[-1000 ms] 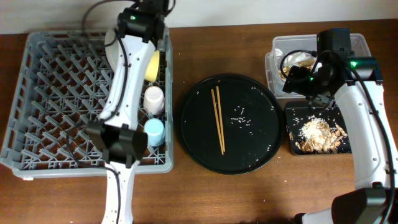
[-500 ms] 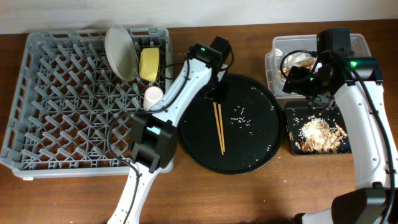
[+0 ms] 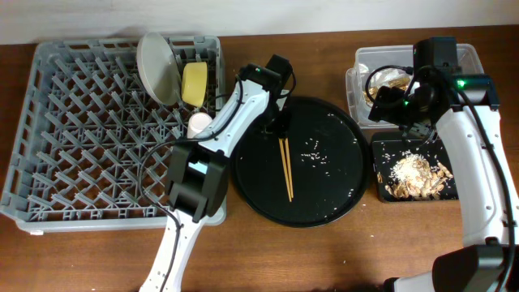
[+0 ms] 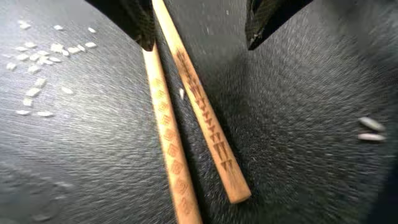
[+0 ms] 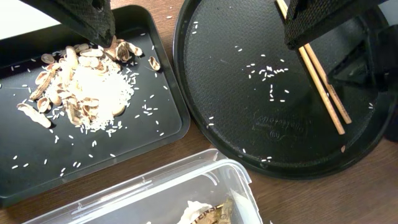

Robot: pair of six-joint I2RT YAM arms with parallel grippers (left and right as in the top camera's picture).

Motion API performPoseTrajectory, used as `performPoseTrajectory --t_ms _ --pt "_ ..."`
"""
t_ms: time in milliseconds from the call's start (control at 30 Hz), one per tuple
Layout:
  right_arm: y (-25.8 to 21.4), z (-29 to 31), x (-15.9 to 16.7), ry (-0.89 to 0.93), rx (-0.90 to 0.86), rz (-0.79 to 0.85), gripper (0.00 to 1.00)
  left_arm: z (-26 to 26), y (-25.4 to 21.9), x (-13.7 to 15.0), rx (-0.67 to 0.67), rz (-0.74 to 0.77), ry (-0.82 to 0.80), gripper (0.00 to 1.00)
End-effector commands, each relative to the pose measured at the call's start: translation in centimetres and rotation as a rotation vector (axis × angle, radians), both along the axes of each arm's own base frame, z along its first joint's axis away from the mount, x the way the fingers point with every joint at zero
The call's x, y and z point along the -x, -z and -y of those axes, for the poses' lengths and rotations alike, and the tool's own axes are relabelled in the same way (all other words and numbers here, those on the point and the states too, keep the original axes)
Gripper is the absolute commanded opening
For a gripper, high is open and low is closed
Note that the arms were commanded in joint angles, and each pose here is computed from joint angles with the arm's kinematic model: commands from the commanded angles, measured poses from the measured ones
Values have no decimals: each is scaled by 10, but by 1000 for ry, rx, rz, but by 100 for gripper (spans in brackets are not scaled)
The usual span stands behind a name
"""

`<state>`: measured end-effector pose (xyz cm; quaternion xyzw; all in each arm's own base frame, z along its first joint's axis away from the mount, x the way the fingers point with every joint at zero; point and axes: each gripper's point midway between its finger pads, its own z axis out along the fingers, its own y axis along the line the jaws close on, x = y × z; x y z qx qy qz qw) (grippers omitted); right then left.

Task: Sort waste into correct bins and load items into the dishwasher rack
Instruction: 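Grasp one chopstick with the left gripper and place it in the rack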

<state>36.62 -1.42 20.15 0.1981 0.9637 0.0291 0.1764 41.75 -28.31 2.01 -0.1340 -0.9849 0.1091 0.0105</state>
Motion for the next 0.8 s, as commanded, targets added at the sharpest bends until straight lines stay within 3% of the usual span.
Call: performPoseTrajectory --t_ms 0,267,467,633,767 --pt "6 2 2 9 10 -18 88 2 26 12 -5 -76 -10 42" --pt "14 3 0 9 10 -14 92 -24 35 5 -203 -4 -21 38" --pt "14 3 0 9 10 -13 92 9 36 5 -197 94 42 37" --pt "14 2 0 8 9 -13 92 11 36 5 -206 105 49 1" --pt "13 3 -2 8 10 -7 92 12 25 7 -185 82 44 1"
